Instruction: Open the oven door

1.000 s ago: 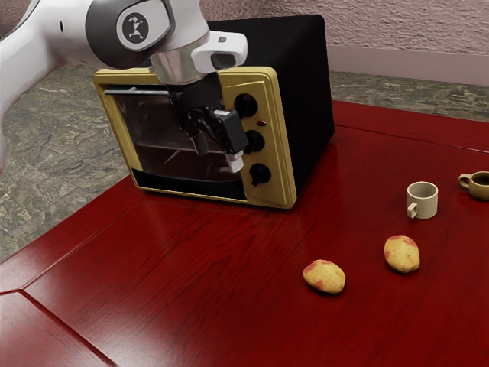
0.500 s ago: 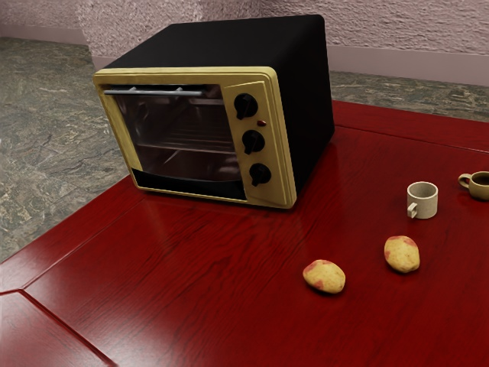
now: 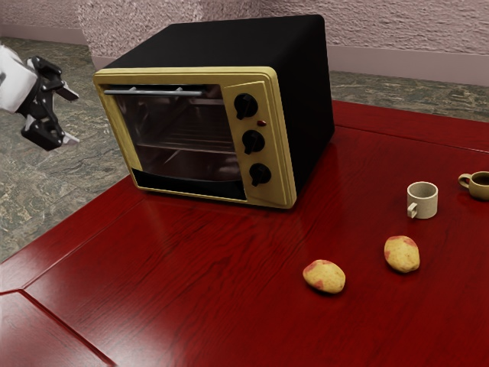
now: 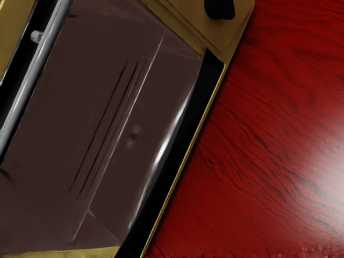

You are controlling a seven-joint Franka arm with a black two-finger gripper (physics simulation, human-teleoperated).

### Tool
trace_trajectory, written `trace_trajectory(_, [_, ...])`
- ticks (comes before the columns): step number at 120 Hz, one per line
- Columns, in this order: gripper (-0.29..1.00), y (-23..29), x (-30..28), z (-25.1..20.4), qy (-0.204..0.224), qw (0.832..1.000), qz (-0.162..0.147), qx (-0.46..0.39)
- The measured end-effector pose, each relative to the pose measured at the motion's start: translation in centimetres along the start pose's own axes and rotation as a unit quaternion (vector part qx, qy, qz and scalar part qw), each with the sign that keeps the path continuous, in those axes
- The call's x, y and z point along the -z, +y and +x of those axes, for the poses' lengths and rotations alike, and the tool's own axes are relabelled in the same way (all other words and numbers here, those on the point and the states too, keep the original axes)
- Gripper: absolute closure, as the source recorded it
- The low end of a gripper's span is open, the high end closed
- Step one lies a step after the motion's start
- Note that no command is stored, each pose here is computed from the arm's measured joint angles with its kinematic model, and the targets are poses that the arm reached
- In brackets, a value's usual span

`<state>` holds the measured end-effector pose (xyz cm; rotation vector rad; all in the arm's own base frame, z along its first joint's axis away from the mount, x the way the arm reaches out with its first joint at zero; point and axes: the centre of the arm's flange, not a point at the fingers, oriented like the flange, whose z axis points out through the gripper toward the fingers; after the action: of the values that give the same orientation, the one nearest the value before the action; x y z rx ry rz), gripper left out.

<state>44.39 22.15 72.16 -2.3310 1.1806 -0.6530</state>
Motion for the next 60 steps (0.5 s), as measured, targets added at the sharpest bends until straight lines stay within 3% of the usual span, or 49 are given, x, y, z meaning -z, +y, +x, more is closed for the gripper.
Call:
trace_trajectory(23, [0.0, -3.0, 5.5, -0.4, -0.031, 0.998, 0.034, -0.038])
trace_trajectory(46, [0.0, -6.1, 1.1, 0.6, -0.016, 0.997, -0.044, -0.068])
trace_trajectory(60, [0.0, -7.5, -1.3, 0.8, -0.005, 0.993, -0.076, -0.085])
